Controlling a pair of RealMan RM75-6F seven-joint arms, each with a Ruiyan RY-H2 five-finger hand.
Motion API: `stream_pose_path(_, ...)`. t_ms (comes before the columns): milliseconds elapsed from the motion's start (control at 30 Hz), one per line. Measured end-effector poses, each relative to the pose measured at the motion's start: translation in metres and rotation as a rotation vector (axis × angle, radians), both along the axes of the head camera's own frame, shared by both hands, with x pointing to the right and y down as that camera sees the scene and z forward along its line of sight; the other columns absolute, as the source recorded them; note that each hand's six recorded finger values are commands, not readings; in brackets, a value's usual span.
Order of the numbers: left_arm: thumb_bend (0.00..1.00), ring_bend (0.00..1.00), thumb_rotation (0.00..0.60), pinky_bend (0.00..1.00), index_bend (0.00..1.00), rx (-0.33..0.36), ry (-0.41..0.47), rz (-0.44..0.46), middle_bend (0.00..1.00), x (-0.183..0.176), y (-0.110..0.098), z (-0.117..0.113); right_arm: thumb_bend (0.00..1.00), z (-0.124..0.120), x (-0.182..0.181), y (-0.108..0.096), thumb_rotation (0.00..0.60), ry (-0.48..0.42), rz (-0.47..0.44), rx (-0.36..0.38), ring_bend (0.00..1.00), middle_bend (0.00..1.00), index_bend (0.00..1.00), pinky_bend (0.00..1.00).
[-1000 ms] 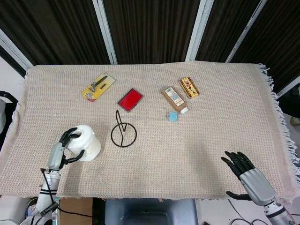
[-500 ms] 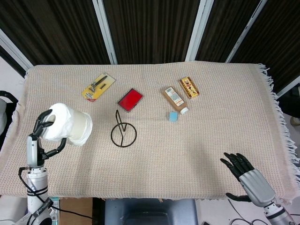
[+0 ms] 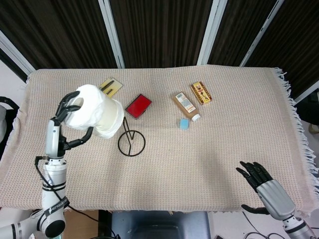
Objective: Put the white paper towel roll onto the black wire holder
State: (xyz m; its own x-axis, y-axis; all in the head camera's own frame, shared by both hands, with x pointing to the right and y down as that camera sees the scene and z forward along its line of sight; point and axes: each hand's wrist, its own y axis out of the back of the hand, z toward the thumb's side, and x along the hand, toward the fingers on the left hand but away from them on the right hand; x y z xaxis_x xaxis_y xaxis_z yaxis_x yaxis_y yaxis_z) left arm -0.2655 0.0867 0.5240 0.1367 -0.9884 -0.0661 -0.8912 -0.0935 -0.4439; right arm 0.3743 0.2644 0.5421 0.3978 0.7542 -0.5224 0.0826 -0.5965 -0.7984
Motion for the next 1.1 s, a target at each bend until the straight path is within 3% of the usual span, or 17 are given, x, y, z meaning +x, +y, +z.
stream_pose_path(233,0.70,0.81,0.600,1.00,0.72,0.008,-0.014,0.030,0.88,0.018,-0.004,0.012,0.06,0.004,-0.001,0.002,0.600,0.005,-0.011,-0.016,0.00,0.00,0.00,0.00)
stream_pose_path(467,0.70,0.81,0.600,1.00,0.72,0.026,-0.086,0.065,0.88,0.027,-0.003,0.025,0.06,0.004,-0.001,0.001,0.600,0.004,-0.009,-0.021,0.00,0.00,0.00,0.00)
stream_pose_path(967,0.69,0.81,0.600,1.00,0.70,0.003,-0.158,0.108,0.87,0.045,0.000,0.043,0.06,0.003,0.000,0.000,0.600,0.001,-0.004,-0.018,0.00,0.00,0.00,0.00)
stream_pose_path(1033,0.65,0.75,0.600,0.99,0.63,0.002,-0.169,0.112,0.80,0.047,0.000,0.044,0.06,0.003,0.000,0.000,0.600,0.002,-0.003,-0.019,0.00,0.00,0.00,0.00)
stream_pose_path(1100,0.59,0.59,0.600,0.88,0.47,0.005,-0.187,0.132,0.65,0.049,0.002,0.045,0.06,0.003,0.000,0.000,0.600,0.002,-0.003,-0.020,0.00,0.00,0.00,0.00)
